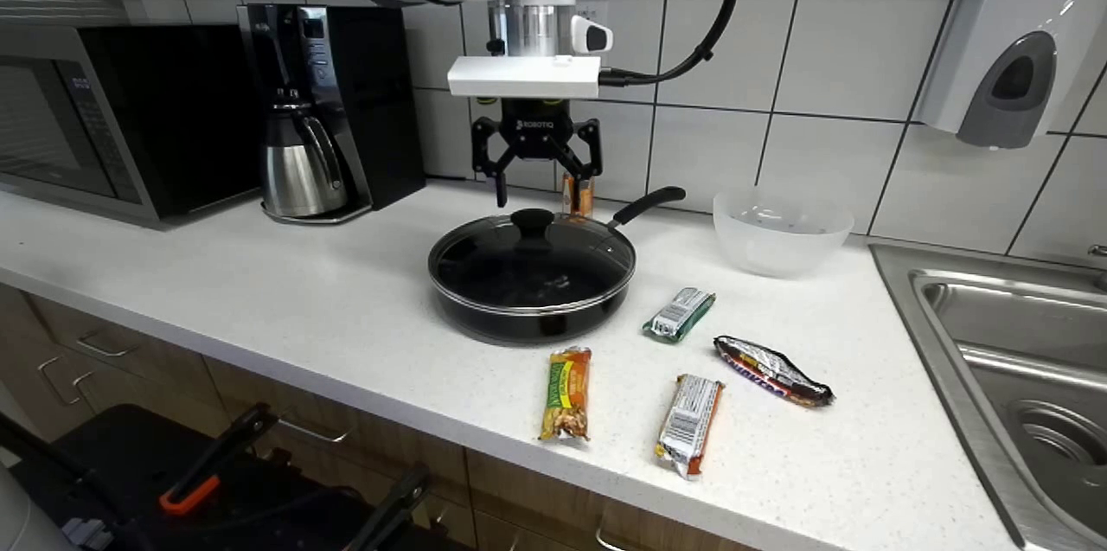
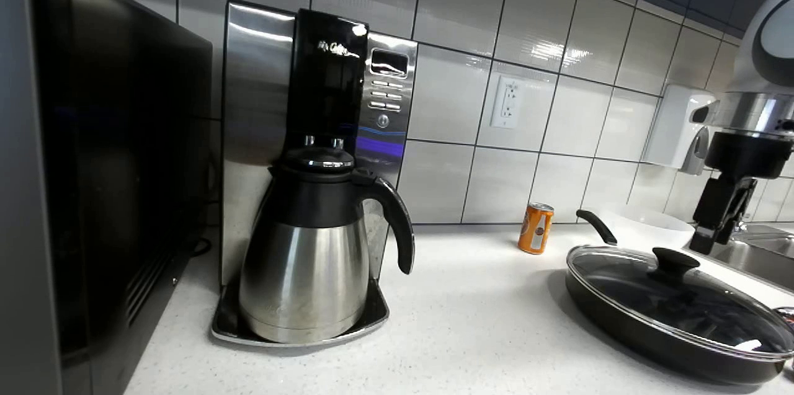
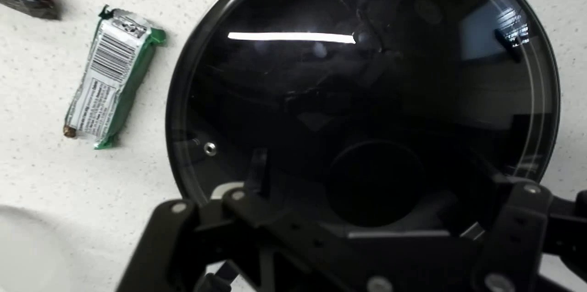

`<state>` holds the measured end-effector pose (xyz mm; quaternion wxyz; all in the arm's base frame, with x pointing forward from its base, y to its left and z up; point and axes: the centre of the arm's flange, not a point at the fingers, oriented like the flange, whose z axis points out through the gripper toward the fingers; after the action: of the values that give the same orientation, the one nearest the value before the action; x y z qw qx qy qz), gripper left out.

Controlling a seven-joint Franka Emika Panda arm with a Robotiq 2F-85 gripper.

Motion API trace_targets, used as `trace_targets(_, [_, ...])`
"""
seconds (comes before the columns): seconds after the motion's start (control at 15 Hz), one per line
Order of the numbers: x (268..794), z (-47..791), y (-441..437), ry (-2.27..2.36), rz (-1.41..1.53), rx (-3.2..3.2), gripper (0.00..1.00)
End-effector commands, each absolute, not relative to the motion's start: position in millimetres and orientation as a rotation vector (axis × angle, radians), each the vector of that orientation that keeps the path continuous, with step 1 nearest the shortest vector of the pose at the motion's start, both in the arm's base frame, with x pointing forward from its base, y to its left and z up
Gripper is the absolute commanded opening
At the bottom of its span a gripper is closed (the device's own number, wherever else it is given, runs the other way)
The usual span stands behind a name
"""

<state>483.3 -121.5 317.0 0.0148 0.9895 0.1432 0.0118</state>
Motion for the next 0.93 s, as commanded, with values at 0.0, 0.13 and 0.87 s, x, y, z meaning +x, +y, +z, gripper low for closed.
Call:
trace_targets(0.0, [505, 305, -115, 0.508, 0.023, 3.068, 1.00])
trace_targets(0.13, [510, 298, -111, 0.515, 0.007, 3.060, 1.00])
trace_targets(0.87, [533, 277, -102, 0.545, -0.026, 3.052, 1.00])
